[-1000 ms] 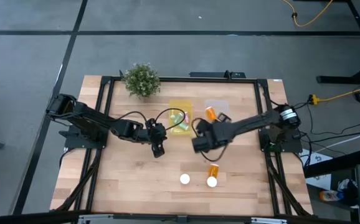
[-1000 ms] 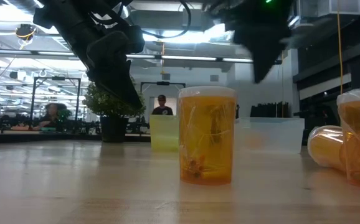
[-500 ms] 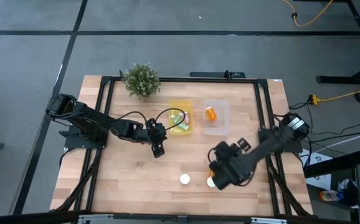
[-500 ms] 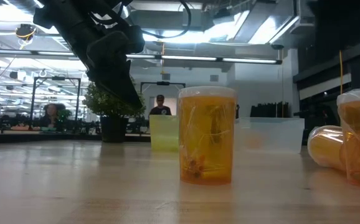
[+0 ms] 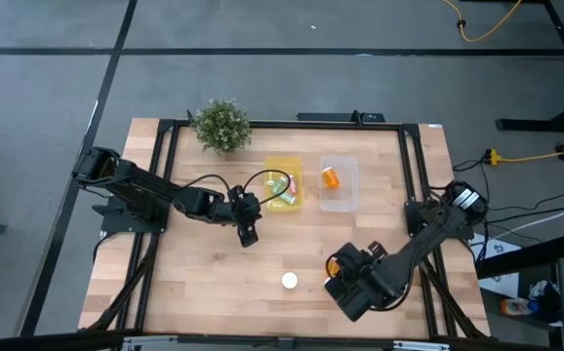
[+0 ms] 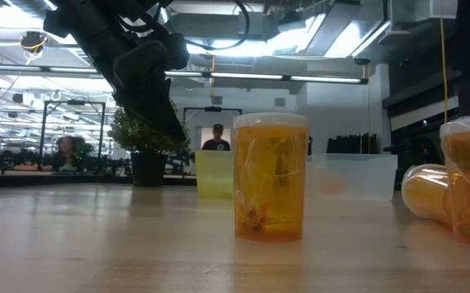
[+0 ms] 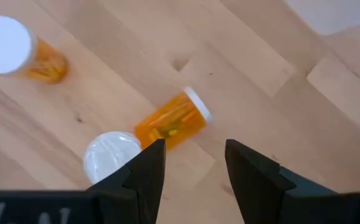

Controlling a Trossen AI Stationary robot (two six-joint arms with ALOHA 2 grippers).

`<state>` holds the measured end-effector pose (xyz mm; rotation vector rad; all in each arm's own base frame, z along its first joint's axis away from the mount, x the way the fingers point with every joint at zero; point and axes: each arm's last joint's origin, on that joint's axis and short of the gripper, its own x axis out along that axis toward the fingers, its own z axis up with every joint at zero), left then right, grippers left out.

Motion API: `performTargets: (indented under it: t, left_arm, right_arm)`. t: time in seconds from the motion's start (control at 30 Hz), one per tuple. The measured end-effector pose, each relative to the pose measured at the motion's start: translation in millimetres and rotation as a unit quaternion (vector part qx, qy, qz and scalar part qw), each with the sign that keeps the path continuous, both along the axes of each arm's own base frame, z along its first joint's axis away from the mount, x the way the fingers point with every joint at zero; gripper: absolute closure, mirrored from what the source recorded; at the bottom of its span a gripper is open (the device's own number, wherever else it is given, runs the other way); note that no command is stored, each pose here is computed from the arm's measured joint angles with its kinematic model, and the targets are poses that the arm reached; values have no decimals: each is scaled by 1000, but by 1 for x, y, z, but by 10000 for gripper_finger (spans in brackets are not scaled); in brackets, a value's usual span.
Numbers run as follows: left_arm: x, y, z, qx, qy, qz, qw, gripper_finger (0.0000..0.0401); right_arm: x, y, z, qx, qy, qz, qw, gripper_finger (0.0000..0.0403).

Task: Pick and place medicine bottles into bin by pill shape (circle, oval)
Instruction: Move the large orange pill bottles to the center of the table

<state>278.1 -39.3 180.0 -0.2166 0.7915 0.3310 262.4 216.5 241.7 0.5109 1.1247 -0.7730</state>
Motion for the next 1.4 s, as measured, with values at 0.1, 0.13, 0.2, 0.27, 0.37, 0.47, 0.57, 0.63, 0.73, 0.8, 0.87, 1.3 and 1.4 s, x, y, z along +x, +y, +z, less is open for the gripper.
performTargets:
  t: [0.1, 0.13, 0.2, 0.27, 0.37, 0.47, 0.57, 0.63, 0.73, 0.8, 0.87, 1.3, 1.4]
  left_arm:
    - [0, 0, 0, 0, 0, 0, 1000, 397]
    - [0, 0, 0, 0, 0, 0, 1000, 397]
    - [0, 0, 0, 0, 0, 0, 1000, 397]
    - [0, 0, 0, 0, 0, 0, 1000, 397]
    - [0, 0, 0, 0, 0, 0, 1000, 397]
    - [0, 0, 0, 0, 0, 0, 1000, 397]
    - [0, 0, 0, 0, 0, 0, 1000, 397]
    - [0, 0, 0, 0, 0, 0, 1000, 397]
    - [0, 0, 0, 0, 0, 0, 1000, 397]
    - [0, 0, 0, 0, 0, 0, 1000, 397]
    - [0, 0, 0, 0, -1, 0, 1000, 397]
    - [0, 0, 0, 0, -1, 0, 1000, 397]
    - [0, 0, 0, 0, -1, 0, 1000, 397]
  right_arm:
    - [4, 0, -7, -2, 12, -5, 1000, 234]
    - [6, -1, -9, -2, 16, -7, 1000, 234]
    - [9, -2, -13, -3, 21, -12, 1000, 234]
    - [12, -4, -17, -5, 24, -23, 999, 234]
    - [18, -9, -21, -6, 26, -48, 998, 234]
    - [22, -14, -24, -10, 34, -51, 998, 234]
    - [21, -23, -22, -32, 67, -30, 997, 234]
    - [18, -33, -18, -50, 98, -27, 994, 234]
    - [14, -49, -12, -84, 148, -35, 985, 234]
    - [12, -57, -10, -98, 169, -43, 980, 234]
    - [14, -61, -9, -104, 165, -14, 981, 234]
    - [-34, -111, -10, -32, 67, -8, 997, 234]
    - [-40, -109, -22, 43, -23, 2, 999, 234]
